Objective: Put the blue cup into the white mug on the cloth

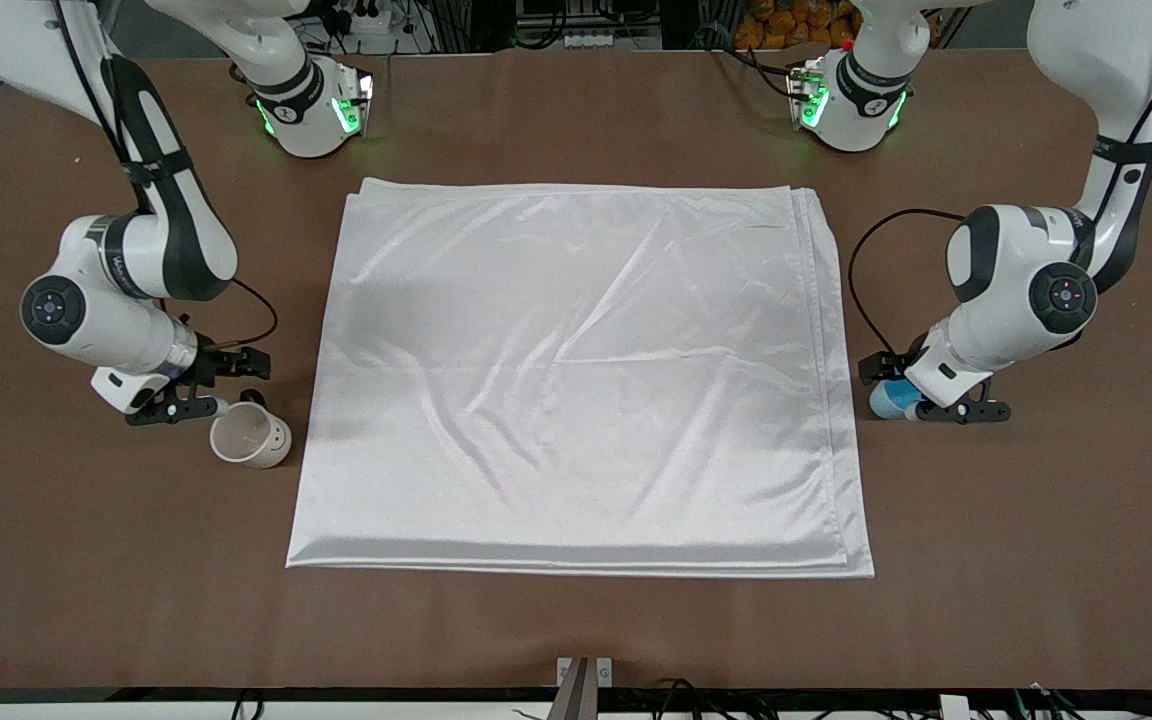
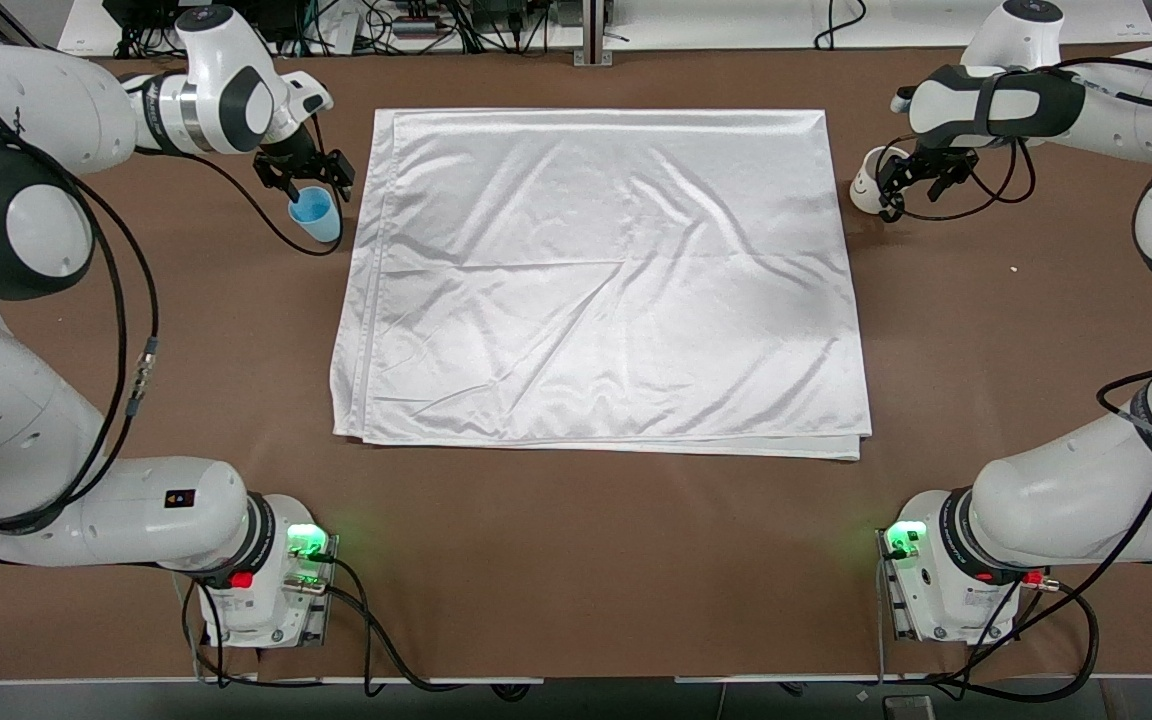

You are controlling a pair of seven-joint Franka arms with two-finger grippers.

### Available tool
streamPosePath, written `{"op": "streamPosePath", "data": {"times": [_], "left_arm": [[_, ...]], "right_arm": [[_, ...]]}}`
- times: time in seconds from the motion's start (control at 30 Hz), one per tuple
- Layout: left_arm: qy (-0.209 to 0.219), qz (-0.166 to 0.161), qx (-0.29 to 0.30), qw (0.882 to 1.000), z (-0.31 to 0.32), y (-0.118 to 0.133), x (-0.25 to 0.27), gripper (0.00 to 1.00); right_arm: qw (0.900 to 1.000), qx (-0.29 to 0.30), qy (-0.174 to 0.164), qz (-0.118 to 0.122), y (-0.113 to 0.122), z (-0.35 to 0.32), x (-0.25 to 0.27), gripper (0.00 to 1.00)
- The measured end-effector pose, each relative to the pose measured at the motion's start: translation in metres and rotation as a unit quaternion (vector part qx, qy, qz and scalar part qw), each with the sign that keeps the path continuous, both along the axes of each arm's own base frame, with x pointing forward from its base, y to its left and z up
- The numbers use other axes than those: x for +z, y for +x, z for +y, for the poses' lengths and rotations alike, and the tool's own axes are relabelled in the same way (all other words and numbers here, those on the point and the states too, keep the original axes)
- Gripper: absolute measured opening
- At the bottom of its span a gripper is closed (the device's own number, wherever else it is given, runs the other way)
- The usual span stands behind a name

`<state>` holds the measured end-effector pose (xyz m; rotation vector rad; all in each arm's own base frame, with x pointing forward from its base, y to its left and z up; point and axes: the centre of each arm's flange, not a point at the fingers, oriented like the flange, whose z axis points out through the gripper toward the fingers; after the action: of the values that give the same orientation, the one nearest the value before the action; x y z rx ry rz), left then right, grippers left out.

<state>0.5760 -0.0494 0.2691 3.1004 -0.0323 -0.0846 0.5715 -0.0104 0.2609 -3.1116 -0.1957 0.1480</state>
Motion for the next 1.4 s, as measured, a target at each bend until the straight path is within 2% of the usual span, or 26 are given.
{"op": "streamPosePath", "data": {"times": [0.17,0.2,0.23,0.33,0.47,0.5,0.63,0.8,0.83,0.9,1.13,1.17,1.4], "left_arm": [[0.001,0.005,-0.001,1.0,0.0,-0.001,-0.007,1.0],[0.001,0.006,-0.002,1.0,-0.001,-0.001,-0.008,1.0],[0.001,0.006,-0.002,1.0,-0.001,-0.001,-0.009,1.0],[0.001,0.009,-0.003,1.0,-0.002,-0.001,-0.013,1.0],[0.009,0.014,-0.013,1.0,-0.002,-0.003,-0.02,1.0],[0.011,0.015,-0.016,1.0,-0.002,-0.003,-0.022,1.0],[0.015,0.018,-0.022,0.999,-0.003,-0.003,-0.03,1.0],[0.016,0.014,-0.026,0.999,-0.004,-0.002,-0.033,0.99],[0.016,0.013,-0.027,0.999,-0.005,-0.002,-0.034,0.98],[0.016,0.011,-0.028,0.999,-0.005,-0.002,-0.036,0.96],[0.014,0.012,-0.03,0.999,-0.008,-0.002,-0.047,0.67],[0.014,0.013,-0.03,0.999,-0.009,-0.002,-0.048,0.57],[0.026,0.014,-0.046,0.998,-0.009,-0.003,-0.052,0.26]], "right_arm": [[1.0,0.0,0.0,-0.004,0.002,0.0,-0.011,0.92],[1.0,0.0,0.0,-0.004,0.002,0.0,-0.013,0.84],[1.0,0.0,0.0,-0.004,0.002,0.0,-0.015,0.82],[1.0,0.004,0.0,-0.008,0.003,0.0,-0.019,0.81],[1.0,0.008,0.0,-0.013,0.004,0.0,-0.023,0.65],[1.0,0.008,0.0,-0.013,0.004,0.0,-0.024,0.56],[1.0,0.01,0.0,-0.015,0.005,0.0,-0.028,0.53],[1.0,0.012,0.0,-0.016,0.005,0.0,-0.03,0.29],[1.0,0.012,0.0,-0.016,0.005,0.0,-0.029,0.19],[1.0,0.012,0.0,-0.017,0.006,0.0,-0.029,0.19],[1.0,0.016,0.001,-0.025,0.011,0.003,-0.014,0.19],[1.0,0.018,0.001,-0.025,0.013,0.005,-0.009,0.19],[0.999,0.038,0.003,-0.017,0.026,0.029,0.034,0.19]]}}
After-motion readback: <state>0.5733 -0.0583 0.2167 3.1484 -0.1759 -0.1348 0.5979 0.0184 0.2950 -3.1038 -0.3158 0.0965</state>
